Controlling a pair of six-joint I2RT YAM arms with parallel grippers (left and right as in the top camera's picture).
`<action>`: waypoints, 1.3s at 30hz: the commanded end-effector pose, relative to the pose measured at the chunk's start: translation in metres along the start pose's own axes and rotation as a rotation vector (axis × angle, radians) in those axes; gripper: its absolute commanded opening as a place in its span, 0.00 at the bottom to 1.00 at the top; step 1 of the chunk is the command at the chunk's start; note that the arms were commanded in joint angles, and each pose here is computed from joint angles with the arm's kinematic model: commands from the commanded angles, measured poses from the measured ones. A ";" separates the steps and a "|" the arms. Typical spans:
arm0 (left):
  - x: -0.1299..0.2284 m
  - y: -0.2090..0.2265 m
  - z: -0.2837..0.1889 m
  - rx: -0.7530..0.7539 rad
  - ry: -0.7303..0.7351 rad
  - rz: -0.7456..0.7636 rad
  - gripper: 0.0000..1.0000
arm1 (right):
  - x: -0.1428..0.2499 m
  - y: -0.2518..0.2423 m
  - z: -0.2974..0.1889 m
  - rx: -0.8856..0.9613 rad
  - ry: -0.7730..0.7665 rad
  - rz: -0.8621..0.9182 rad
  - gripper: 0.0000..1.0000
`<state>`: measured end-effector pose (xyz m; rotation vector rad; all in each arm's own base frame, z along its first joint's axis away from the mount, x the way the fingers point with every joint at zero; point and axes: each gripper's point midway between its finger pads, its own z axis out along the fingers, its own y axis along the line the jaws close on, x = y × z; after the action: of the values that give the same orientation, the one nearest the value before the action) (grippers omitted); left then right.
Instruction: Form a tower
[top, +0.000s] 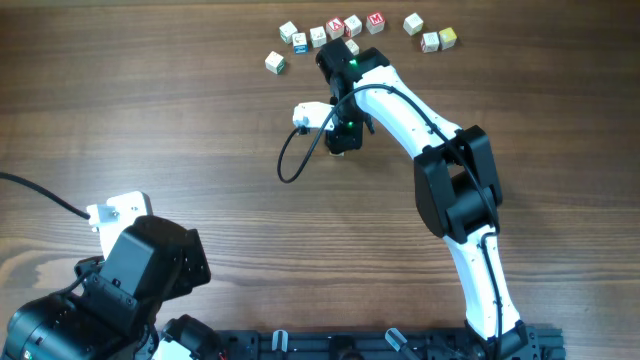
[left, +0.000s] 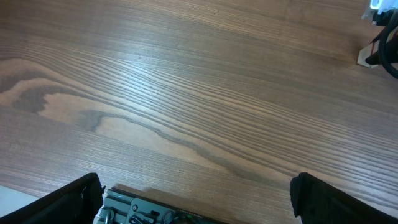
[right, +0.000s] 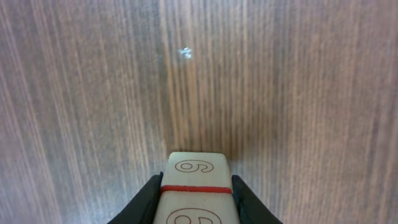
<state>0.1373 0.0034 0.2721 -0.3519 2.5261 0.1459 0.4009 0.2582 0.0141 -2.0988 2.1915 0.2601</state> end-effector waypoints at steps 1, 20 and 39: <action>-0.001 0.001 0.000 -0.002 -0.002 -0.014 1.00 | 0.010 -0.006 0.013 0.009 0.030 -0.004 0.21; 0.000 0.001 0.000 -0.003 -0.002 -0.014 1.00 | 0.009 -0.009 0.003 0.031 0.025 -0.004 0.57; 0.000 0.001 0.000 -0.003 -0.002 -0.014 1.00 | -0.002 -0.017 -0.009 0.094 0.020 -0.022 0.88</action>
<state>0.1373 0.0034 0.2721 -0.3519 2.5261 0.1459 0.4180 0.2546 0.0130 -2.0847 2.1630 0.1535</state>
